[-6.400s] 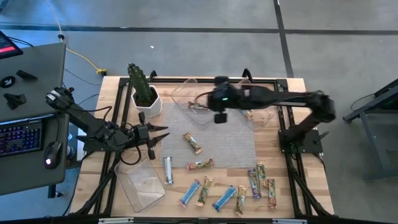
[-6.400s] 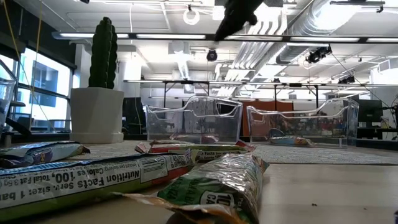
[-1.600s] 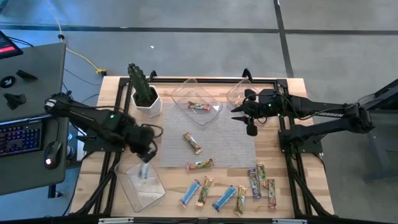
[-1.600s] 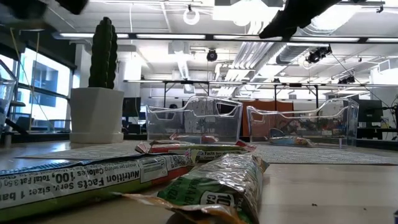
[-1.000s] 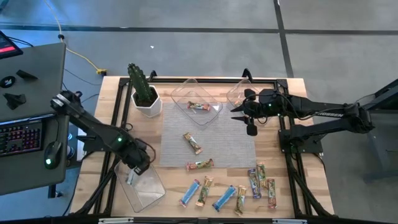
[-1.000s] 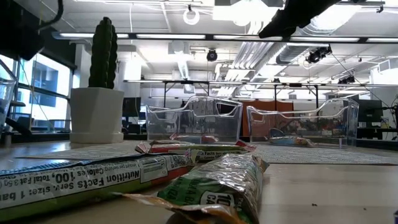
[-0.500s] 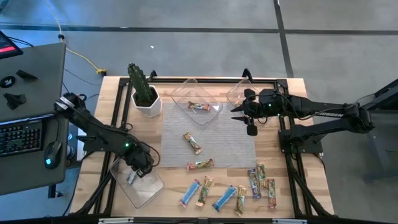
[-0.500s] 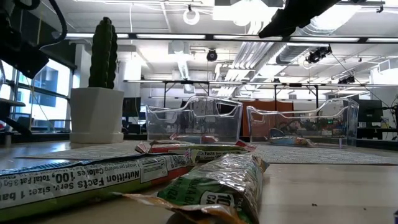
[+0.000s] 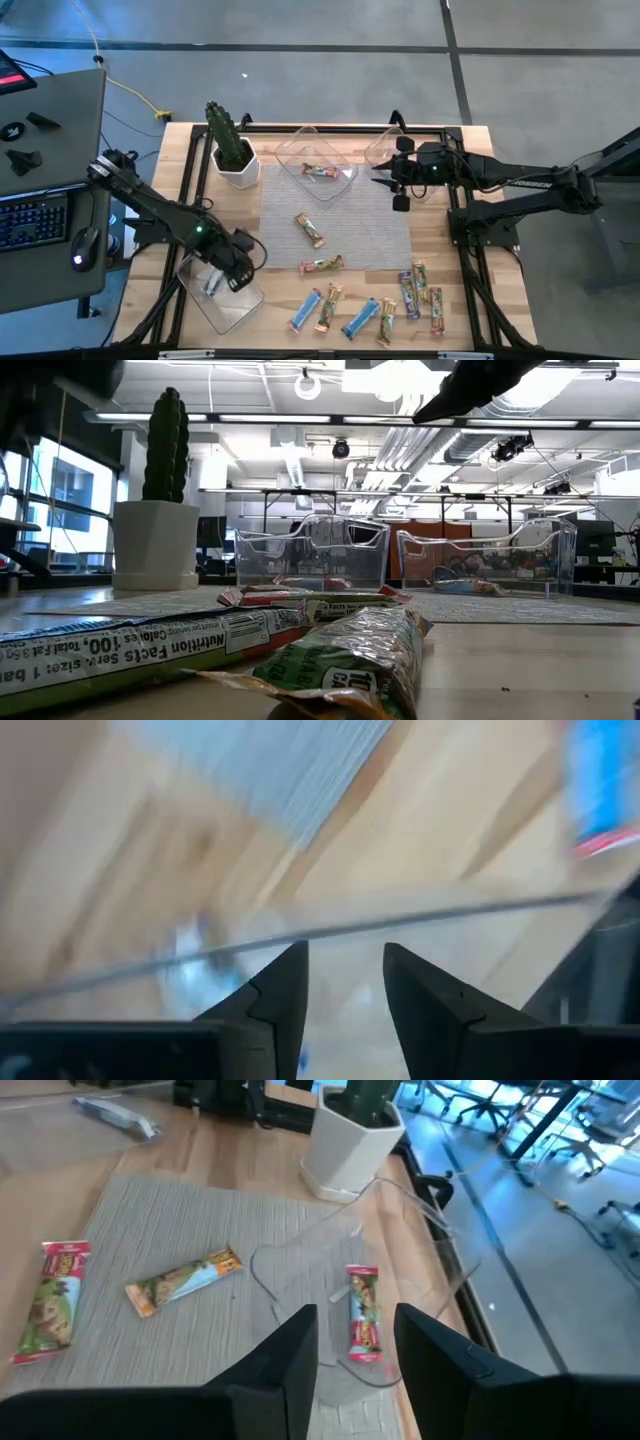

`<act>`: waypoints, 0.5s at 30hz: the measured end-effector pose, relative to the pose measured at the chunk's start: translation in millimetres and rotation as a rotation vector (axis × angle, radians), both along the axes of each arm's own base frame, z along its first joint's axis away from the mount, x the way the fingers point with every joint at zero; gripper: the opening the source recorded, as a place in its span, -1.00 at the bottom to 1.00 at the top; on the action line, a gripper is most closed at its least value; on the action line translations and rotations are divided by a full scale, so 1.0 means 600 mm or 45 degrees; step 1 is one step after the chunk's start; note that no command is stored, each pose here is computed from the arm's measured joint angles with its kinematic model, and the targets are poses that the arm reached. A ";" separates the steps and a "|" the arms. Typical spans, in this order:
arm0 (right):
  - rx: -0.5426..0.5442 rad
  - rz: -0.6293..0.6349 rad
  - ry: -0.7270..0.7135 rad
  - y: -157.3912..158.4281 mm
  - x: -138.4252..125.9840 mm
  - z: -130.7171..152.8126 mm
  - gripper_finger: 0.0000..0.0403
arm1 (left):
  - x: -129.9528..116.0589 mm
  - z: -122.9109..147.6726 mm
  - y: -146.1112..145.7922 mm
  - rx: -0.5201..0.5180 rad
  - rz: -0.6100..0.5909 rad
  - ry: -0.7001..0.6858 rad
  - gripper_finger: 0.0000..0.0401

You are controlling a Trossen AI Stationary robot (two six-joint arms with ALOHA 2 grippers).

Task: Pick and place Granola Bars by type
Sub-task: Put the red granola bar into the top left transparent bin

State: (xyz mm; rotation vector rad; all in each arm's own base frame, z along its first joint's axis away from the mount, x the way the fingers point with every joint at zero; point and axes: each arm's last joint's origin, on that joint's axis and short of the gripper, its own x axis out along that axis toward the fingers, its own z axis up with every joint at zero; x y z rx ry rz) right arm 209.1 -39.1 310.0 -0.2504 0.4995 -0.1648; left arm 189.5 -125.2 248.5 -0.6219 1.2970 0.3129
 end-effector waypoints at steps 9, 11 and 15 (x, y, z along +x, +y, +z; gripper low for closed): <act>0.047 0.146 0.068 0.018 0.026 -0.021 -0.41 | 0.048 0.125 0.003 0.581 -0.230 -0.655 -0.37; 0.022 0.181 0.107 0.029 0.037 -0.031 -0.41 | 0.060 0.130 0.008 0.626 -0.287 -0.708 -0.37; -0.077 0.199 0.183 0.051 0.053 -0.048 -0.37 | 0.095 0.111 0.019 0.684 -0.374 -0.696 -0.37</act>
